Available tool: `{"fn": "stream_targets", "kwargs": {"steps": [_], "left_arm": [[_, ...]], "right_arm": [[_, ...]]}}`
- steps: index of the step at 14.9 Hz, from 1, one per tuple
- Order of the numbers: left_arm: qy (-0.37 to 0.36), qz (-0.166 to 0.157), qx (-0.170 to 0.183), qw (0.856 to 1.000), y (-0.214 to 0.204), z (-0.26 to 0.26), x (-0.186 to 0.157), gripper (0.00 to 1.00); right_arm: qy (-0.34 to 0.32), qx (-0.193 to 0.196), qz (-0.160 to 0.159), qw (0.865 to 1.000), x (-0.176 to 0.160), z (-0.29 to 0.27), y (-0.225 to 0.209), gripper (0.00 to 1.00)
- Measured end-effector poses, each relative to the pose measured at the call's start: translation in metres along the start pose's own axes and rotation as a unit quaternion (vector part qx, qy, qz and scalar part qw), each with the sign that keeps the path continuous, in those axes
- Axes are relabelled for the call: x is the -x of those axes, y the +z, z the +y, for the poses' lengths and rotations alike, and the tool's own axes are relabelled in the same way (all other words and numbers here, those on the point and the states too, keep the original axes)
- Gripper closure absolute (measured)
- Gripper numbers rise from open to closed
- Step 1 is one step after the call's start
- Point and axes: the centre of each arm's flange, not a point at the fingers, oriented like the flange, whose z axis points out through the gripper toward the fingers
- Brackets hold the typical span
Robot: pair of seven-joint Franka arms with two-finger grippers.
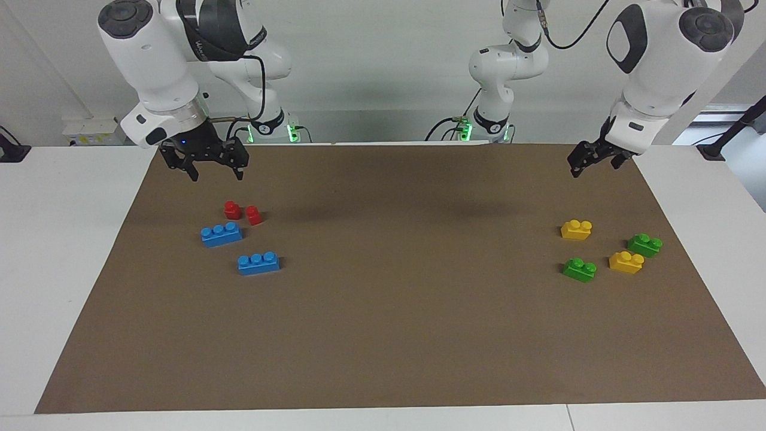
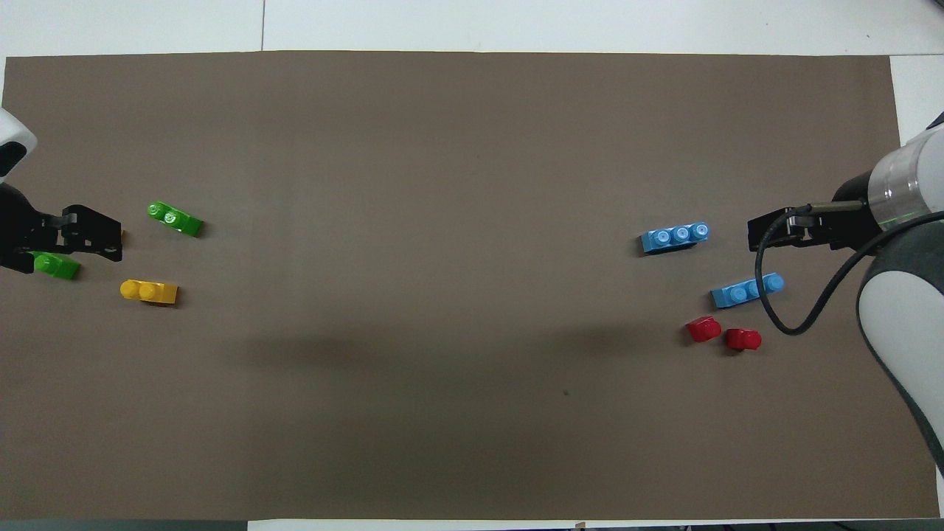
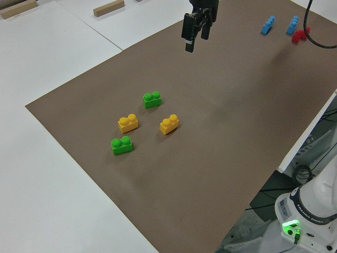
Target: Remove green block with left arm and hold with right
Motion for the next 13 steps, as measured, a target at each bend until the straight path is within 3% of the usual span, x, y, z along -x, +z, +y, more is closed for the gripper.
{"fn": "stream_targets", "kwargs": {"steps": [7,13], "left_arm": [[0.004,0.011,0.049,0.999,-0.021,-0.002,0.009,0.00],[0.030,0.022,0.054,0.998,-0.023,-0.002,0.007,0.00]], "right_arm": [[-0.001,0.011,0.001,1.000,0.000,0.003,0.000,0.00],[-0.001,0.011,0.001,1.000,0.000,0.003,0.000,0.00]]}}
